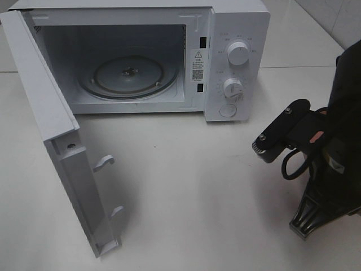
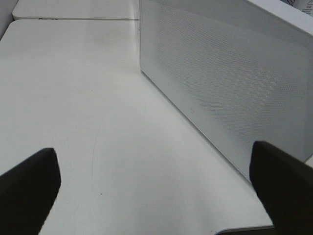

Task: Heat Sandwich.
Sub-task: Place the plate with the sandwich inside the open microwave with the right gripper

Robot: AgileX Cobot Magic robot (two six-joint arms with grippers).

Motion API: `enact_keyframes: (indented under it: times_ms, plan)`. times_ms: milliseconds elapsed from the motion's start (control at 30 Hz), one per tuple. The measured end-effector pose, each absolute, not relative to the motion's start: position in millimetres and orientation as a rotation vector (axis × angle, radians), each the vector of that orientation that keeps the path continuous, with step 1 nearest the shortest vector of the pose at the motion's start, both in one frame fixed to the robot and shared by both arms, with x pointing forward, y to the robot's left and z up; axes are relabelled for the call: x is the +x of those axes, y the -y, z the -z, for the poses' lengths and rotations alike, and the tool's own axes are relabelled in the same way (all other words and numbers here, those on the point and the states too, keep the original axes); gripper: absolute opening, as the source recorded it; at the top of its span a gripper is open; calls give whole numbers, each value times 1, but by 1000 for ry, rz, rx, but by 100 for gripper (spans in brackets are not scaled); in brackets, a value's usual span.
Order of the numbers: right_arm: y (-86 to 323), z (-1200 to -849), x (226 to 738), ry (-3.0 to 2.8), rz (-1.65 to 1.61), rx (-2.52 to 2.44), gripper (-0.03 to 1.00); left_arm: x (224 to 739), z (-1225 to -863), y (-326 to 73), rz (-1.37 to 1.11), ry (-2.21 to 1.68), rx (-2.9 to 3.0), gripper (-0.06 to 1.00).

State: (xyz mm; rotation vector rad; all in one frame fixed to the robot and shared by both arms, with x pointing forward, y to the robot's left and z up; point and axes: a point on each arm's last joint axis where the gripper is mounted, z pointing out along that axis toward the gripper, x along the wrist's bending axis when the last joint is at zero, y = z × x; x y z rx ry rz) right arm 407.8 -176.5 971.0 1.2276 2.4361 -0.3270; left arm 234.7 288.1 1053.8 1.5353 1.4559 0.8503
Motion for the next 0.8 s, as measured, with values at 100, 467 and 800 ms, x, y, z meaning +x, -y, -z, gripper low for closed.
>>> enact_keyframes:
  times_ms: [100, 467, 800]
  plan:
    - [168, -971, 401, -2465, 312, 1158, 5, 235, -1054, -288, -850, -1456, 1535, 99]
    - [142, -971, 376, -2548, 265, 928, 5, 235, -1054, -288, -850, -1456, 1535, 99]
    - [128, -971, 358, -2618, 254, 695, 5, 235, -1054, -288, -850, -1456, 1535, 99]
